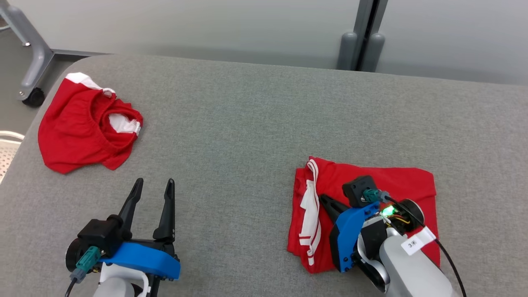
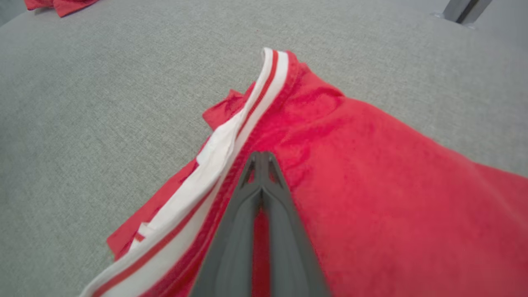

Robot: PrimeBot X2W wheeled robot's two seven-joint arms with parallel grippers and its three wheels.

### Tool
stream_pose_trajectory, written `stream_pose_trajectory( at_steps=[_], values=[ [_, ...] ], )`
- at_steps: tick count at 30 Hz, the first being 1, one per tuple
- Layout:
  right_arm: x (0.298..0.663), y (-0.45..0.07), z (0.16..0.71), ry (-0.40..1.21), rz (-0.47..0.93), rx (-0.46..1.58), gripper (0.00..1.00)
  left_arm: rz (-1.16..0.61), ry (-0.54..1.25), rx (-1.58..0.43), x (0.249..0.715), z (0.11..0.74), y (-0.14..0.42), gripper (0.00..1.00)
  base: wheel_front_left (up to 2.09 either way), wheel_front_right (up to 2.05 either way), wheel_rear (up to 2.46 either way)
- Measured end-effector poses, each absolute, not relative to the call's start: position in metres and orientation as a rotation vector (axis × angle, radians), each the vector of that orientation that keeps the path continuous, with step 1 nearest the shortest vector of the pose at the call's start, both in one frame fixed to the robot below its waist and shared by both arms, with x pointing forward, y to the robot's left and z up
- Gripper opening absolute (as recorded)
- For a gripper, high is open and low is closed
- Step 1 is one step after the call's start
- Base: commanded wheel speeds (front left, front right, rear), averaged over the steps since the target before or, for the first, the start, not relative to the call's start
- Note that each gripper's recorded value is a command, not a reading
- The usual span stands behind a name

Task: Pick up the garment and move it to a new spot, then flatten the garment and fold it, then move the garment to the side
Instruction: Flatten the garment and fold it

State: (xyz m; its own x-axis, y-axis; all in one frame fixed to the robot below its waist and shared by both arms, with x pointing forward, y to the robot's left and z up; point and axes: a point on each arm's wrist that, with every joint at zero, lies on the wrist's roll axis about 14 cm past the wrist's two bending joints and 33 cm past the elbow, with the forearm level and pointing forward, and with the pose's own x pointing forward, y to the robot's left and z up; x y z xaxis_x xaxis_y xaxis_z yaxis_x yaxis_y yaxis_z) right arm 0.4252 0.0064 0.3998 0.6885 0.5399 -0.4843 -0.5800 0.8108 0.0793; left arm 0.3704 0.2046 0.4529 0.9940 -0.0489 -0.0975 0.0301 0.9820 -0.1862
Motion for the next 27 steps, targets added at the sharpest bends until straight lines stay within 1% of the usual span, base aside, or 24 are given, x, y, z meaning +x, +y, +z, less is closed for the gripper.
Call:
stream_pose_trajectory(
  at_steps=[6, 9, 15, 19, 20, 21, 22, 24, 27],
  values=[
    [0.432, 0.026, 0.387, 0.580, 0.686, -0.127, 0.00, -0.012, 0.110, -0.185, 0.367, 0.451, 0.212, 1.00, 0.00, 0.00, 0.00],
    [0.440, 0.038, 0.390, 0.574, 0.713, -0.127, 0.00, 0.001, 0.118, -0.193, 0.365, 0.448, 0.214, 1.00, 0.00, 0.00, 0.00],
    [0.457, 0.060, 0.411, 0.505, 0.751, -0.039, 0.00, 0.018, 0.122, -0.194, 0.367, 0.446, 0.218, 1.00, 0.00, 0.00, 0.00],
    [0.472, 0.066, 0.446, 0.378, 0.739, 0.096, 0.00, 0.024, 0.112, -0.194, 0.369, 0.449, 0.221, 1.00, 0.00, 0.00, 0.00],
    [0.474, 0.066, 0.457, 0.336, 0.732, 0.128, 0.03, 0.021, 0.107, -0.193, 0.370, 0.450, 0.220, 1.00, 0.00, 0.00, 0.00],
    [0.477, 0.065, 0.467, 0.295, 0.725, 0.156, 0.96, 0.020, 0.103, -0.191, 0.370, 0.452, 0.220, 1.00, 0.00, 0.00, 0.00],
    [0.478, 0.063, 0.477, 0.251, 0.717, 0.175, 1.00, 0.020, 0.098, -0.191, 0.369, 0.453, 0.220, 1.00, 0.00, 0.00, 0.00],
    [0.480, 0.055, 0.493, 0.180, 0.693, 0.205, 1.00, 0.018, 0.090, -0.191, 0.369, 0.455, 0.221, 1.00, 0.00, 0.00, 0.00],
    [0.479, 0.028, 0.506, 0.095, 0.616, 0.233, 1.00, 0.006, 0.076, -0.187, 0.368, 0.460, 0.218, 1.00, 0.00, 0.00, 0.00]
  ],
)
